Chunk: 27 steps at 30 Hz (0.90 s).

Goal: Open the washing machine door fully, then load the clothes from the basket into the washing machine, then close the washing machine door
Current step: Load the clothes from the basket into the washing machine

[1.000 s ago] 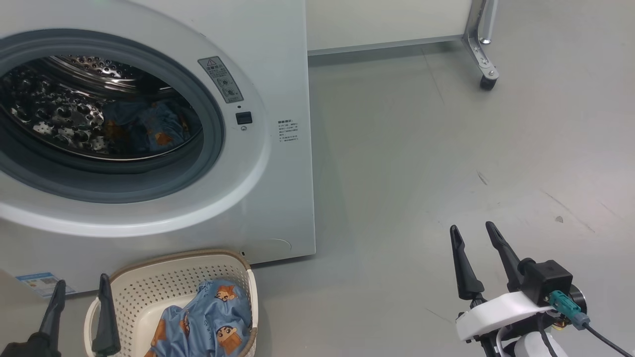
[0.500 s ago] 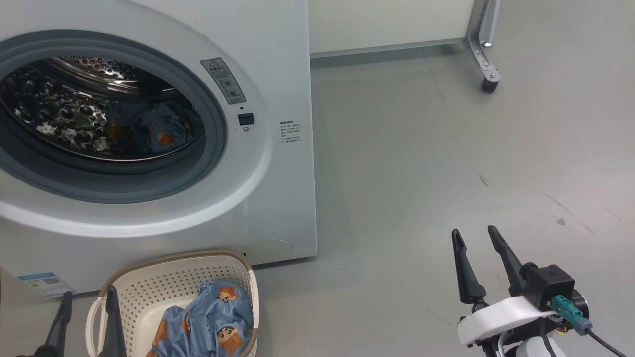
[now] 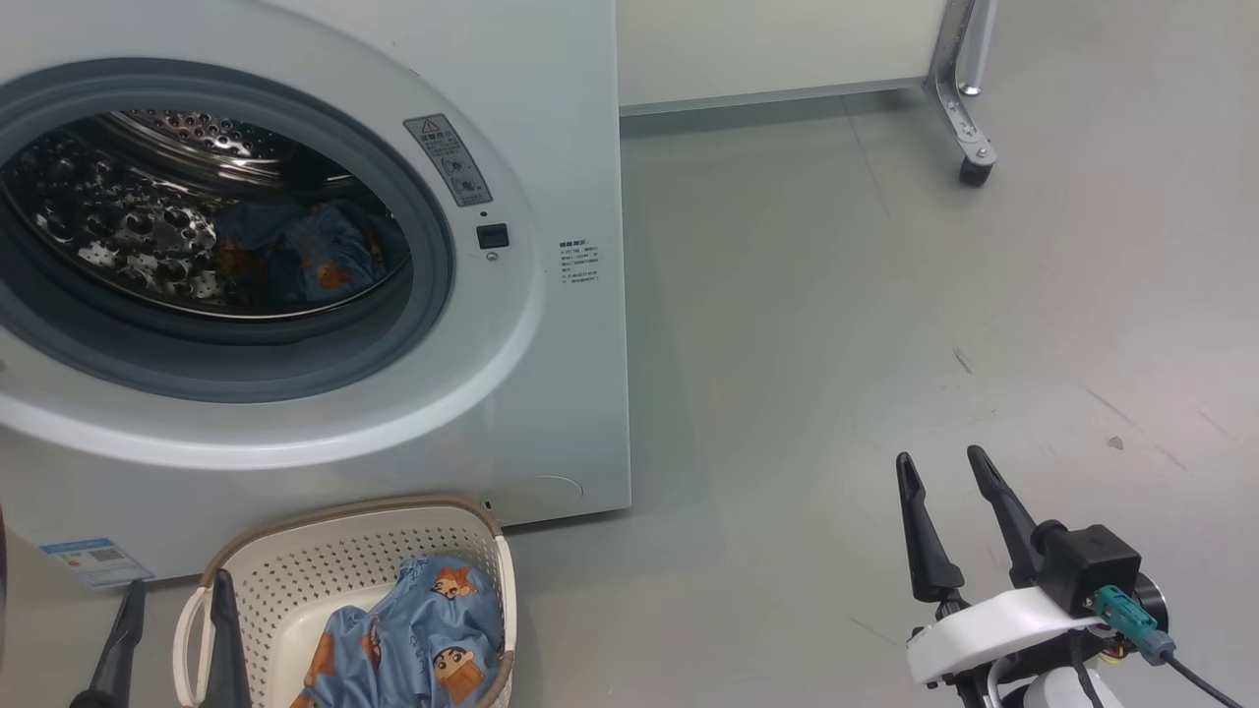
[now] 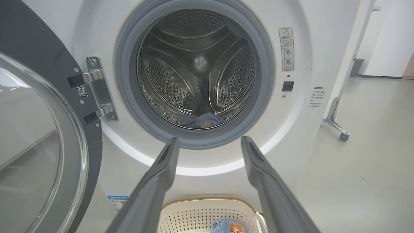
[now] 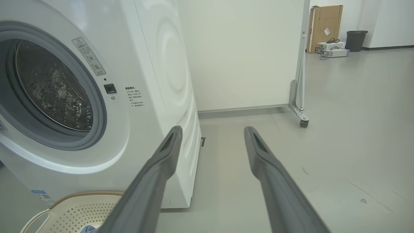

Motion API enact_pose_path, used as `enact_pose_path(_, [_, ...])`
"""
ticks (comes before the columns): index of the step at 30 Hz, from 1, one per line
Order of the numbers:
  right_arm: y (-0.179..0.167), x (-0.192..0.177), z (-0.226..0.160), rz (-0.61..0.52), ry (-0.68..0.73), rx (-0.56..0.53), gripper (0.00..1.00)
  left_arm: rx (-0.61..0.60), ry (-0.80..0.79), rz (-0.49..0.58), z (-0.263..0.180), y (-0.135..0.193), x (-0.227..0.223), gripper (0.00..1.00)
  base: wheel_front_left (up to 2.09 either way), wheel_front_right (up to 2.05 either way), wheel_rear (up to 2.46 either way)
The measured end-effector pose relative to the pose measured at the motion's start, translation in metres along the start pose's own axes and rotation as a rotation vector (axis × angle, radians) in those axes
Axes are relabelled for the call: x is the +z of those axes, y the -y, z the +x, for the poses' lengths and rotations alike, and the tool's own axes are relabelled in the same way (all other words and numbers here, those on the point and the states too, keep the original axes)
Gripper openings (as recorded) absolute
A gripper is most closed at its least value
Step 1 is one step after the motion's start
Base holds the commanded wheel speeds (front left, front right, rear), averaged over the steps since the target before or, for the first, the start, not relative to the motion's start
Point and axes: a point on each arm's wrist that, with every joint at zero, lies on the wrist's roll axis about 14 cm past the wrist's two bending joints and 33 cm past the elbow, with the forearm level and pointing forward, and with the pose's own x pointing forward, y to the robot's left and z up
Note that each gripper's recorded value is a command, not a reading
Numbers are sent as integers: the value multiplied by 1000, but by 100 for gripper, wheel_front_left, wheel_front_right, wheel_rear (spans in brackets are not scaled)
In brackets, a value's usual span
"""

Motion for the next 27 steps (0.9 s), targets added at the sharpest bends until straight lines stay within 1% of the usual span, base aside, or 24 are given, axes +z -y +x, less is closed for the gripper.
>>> enact_pose_path(13, [0,0,-1,-5,1,1,100,0,2,-1,-2,0,1,100,0,0,0])
enact_pose_path(27, [2,-8,-2,3,-23,-8,100,-3,-16,1,0,2,-4,100,0,0,0])
